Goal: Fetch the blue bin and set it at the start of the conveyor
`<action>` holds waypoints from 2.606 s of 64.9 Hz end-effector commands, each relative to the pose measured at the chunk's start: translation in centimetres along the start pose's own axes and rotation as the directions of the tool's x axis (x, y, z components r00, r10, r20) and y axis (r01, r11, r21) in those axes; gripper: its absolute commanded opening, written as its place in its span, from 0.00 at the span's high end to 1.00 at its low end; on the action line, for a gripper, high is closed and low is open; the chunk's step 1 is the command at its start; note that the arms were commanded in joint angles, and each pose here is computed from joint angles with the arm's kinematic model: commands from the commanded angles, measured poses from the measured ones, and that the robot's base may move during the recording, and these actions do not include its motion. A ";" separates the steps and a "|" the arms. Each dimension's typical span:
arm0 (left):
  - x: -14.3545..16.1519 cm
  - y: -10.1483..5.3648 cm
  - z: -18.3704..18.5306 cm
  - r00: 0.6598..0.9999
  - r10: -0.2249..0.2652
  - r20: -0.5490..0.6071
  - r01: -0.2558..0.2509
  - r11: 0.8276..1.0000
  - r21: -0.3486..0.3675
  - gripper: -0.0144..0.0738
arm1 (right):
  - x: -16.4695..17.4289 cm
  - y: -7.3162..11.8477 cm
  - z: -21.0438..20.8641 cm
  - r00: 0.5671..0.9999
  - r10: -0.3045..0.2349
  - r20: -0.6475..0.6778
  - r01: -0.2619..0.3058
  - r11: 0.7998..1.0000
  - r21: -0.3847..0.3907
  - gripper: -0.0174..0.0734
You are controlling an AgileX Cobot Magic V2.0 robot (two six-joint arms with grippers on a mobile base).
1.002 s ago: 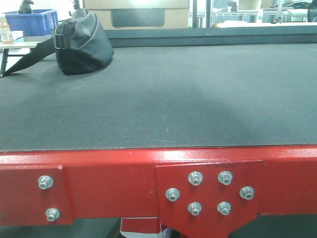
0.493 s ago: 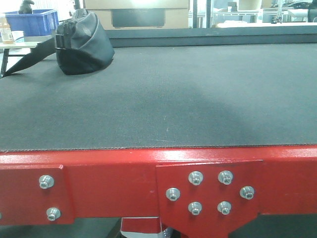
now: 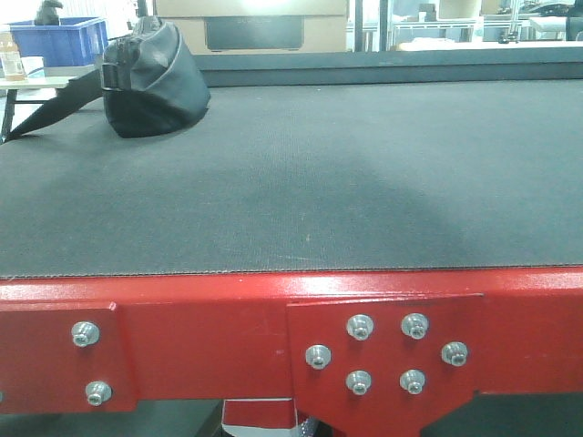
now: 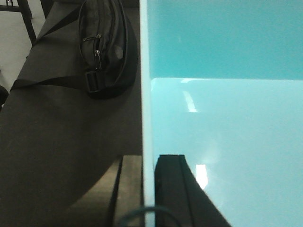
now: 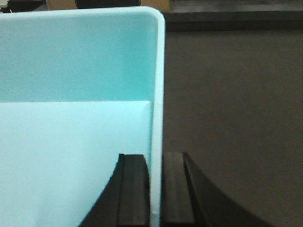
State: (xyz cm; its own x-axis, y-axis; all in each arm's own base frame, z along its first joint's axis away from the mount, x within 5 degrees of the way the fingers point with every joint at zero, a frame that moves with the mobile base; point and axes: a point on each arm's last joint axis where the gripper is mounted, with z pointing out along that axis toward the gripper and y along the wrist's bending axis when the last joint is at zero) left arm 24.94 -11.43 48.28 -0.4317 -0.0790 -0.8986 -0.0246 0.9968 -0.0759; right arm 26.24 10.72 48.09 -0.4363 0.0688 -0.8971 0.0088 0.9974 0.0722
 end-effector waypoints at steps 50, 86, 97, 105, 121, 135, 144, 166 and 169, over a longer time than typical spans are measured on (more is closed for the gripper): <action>10.5 -1.7 15.2 0.986 0.006 -0.167 0.018 0.989 0.146 0.96 | 10.9 -2.0 14.9 0.997 0.010 -0.077 -0.016 0.997 -0.080 0.99; 13.5 -2.8 19.4 0.977 0.110 -0.183 -0.078 0.982 0.172 0.96 | 15.2 -1.1 20.6 0.985 -0.020 -0.173 0.001 0.994 -0.109 0.99; 13.3 -2.0 19.8 0.976 0.050 -0.211 -0.020 0.990 0.142 0.88 | 14.9 -1.1 20.7 0.986 -0.014 -0.166 -0.004 0.994 -0.109 0.94; 13.2 -1.0 20.1 0.974 -0.005 -0.227 0.032 0.993 0.117 0.60 | 14.0 -1.0 20.6 0.989 -0.009 -0.147 -0.007 0.994 -0.106 0.61; 13.3 -0.7 20.0 0.970 -0.005 -0.244 0.030 0.995 0.095 0.36 | 12.4 -1.3 20.3 0.987 0.001 -0.162 -0.007 0.999 -0.039 0.46; 12.5 -0.1 19.5 0.976 0.011 -0.218 0.008 0.996 0.083 0.36 | 12.0 -1.3 20.0 0.987 0.004 -0.159 -0.009 0.999 -0.031 0.46; 11.3 0.4 18.3 0.983 -0.004 -0.185 0.020 0.996 0.082 0.45 | 10.8 -1.5 18.7 0.992 0.013 -0.125 -0.017 0.999 -0.035 0.49; 7.0 1.2 12.2 0.996 -0.077 -0.040 0.082 0.988 0.132 0.96 | 7.4 -2.7 13.1 0.998 0.042 -0.045 -0.042 0.999 -0.001 0.99; 6.8 1.4 11.5 0.993 -0.104 -0.047 0.109 0.985 0.135 0.96 | 7.3 -2.9 12.4 0.999 0.023 -0.033 -0.023 1.000 -0.008 0.99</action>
State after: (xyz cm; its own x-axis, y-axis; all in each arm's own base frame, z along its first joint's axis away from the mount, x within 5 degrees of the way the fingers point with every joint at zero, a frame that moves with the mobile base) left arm 33.27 -11.03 35.81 -0.4862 -0.1465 -0.8615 0.0539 0.9789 -0.1969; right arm 35.23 9.05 34.90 -0.4835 0.1151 -0.8677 0.0212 0.9926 0.1198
